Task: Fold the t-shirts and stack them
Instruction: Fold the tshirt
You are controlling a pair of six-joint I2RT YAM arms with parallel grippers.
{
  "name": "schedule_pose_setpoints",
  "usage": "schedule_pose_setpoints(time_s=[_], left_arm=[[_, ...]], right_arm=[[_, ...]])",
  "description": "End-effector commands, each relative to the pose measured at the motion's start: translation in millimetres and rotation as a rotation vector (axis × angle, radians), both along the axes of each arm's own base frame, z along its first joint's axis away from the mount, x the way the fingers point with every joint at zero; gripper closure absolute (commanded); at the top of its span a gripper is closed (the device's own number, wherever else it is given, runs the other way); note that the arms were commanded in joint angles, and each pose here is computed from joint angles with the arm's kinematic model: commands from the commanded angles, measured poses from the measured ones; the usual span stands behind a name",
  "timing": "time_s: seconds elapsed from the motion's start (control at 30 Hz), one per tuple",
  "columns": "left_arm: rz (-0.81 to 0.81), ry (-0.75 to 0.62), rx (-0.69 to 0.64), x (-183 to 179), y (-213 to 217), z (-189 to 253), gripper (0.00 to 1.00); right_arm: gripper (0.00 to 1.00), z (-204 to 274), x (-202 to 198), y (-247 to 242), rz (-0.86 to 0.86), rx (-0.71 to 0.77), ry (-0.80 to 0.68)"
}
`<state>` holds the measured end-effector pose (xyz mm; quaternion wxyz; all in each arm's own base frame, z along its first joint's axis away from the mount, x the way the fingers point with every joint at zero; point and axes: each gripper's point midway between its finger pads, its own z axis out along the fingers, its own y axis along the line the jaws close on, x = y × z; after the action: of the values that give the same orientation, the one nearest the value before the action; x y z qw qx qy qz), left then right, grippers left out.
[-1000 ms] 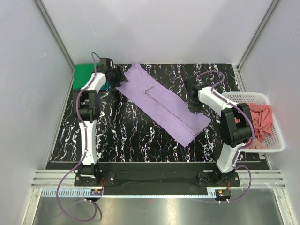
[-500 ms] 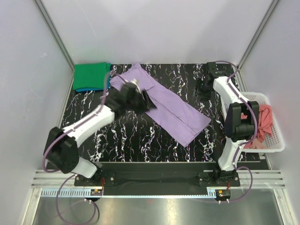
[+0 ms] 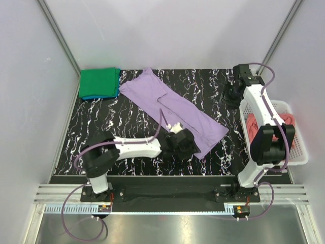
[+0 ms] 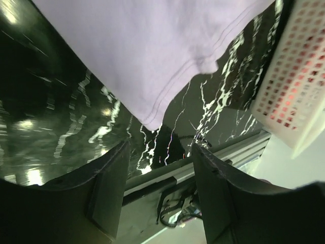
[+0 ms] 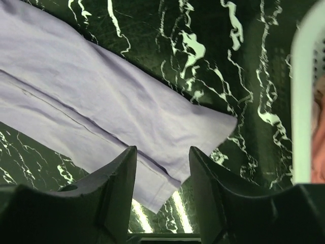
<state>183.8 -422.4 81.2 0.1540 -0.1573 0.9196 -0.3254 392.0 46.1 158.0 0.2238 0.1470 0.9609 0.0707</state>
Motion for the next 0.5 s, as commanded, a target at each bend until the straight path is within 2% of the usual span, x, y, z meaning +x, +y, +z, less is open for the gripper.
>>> schedule_pose_setpoints(time_s=[0.0,0.13,0.3,0.47], left_arm=[[0.097,-0.028,-0.124,3,-41,19,0.43],[0.112,0.003,-0.105,-7,-58,5,0.43],[0.187,0.027,-0.037,-14,-48,-9,0.41],[0.267,0.036,-0.066,-11,-36,-17,0.43]], right_arm=[[0.47,19,-15,-3,-0.035,0.016,-0.034],[0.48,21,-22,-3,-0.040,0.024,-0.036],[0.48,19,-30,-2,-0.039,0.029,-0.036],[0.49,15,-36,-3,-0.040,0.026,-0.030]])
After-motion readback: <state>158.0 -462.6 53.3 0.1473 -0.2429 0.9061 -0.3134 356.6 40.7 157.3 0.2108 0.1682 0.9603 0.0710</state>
